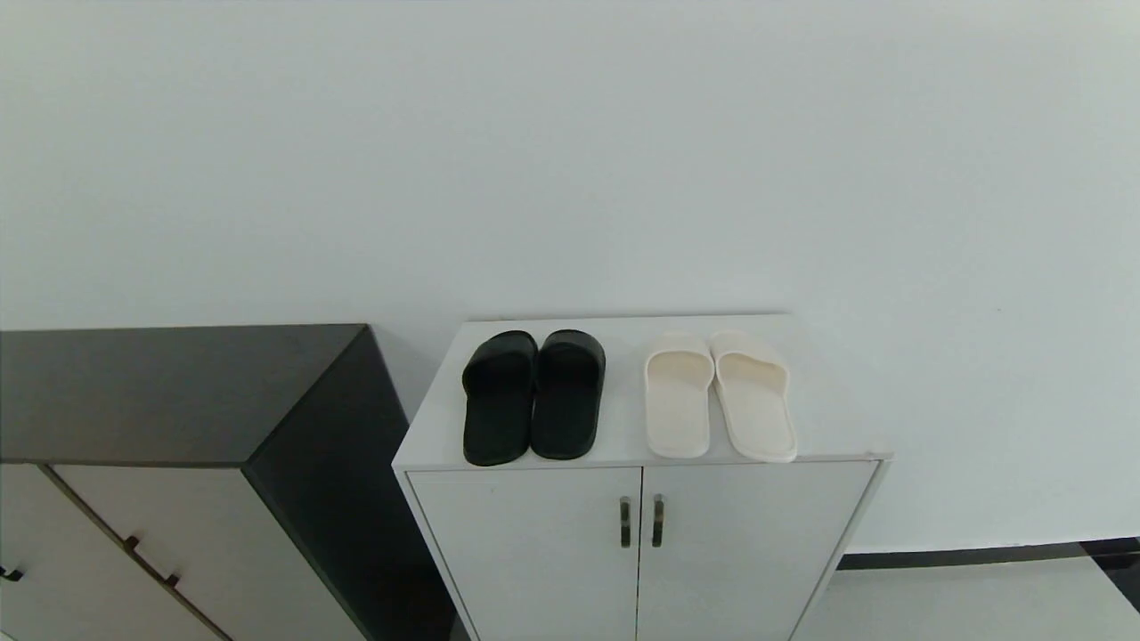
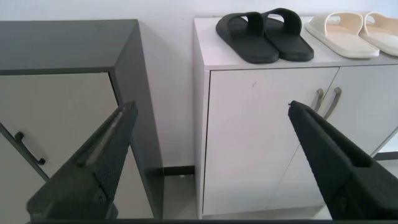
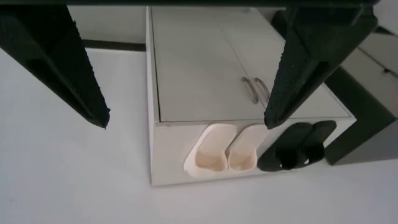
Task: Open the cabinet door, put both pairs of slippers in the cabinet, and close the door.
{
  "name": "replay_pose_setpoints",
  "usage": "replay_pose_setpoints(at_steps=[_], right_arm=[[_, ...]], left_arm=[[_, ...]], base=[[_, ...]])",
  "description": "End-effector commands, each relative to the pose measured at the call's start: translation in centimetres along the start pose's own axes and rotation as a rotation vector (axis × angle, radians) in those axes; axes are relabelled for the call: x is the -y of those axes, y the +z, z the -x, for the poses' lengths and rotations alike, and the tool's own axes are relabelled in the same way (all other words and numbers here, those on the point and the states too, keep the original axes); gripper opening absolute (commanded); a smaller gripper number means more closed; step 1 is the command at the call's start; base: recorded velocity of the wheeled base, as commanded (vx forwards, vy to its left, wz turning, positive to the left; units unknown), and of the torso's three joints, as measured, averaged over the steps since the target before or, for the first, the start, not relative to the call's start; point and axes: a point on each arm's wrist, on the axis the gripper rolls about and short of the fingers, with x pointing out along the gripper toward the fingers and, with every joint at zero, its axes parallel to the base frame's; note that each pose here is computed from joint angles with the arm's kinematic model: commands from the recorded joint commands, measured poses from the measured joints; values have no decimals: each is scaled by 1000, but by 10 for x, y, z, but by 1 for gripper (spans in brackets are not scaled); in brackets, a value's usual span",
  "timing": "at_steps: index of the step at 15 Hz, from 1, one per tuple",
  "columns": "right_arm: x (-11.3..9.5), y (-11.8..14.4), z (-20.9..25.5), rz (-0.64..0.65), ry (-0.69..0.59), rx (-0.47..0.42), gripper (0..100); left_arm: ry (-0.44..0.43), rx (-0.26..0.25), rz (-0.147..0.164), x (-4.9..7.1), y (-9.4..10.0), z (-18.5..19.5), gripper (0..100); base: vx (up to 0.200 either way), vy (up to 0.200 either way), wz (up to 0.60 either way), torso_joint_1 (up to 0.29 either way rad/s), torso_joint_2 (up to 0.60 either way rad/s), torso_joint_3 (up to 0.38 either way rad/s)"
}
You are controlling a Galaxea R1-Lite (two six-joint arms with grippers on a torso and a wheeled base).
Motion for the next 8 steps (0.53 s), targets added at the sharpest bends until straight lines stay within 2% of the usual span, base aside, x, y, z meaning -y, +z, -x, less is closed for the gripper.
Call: replay_pose_setpoints(at_steps=[1,3,4,8], right_arm=[[-12,14,-95,-13,94,-218,100],[-36,16,-121,-54,92,-233,100],[-63,19,-146,-123,69,-249,100],[-98,9,-209,-82,7,-304,100]], left_arm=[[1,0,1,0,0,0,100],[1,0,1,0,0,0,100],[1,0,1,0,0,0,100],[0,0,1,0,0,0,100]], base=[[0,0,0,0,0,0],[0,0,0,0,0,0],[0,0,0,0,0,0],[0,0,0,0,0,0]])
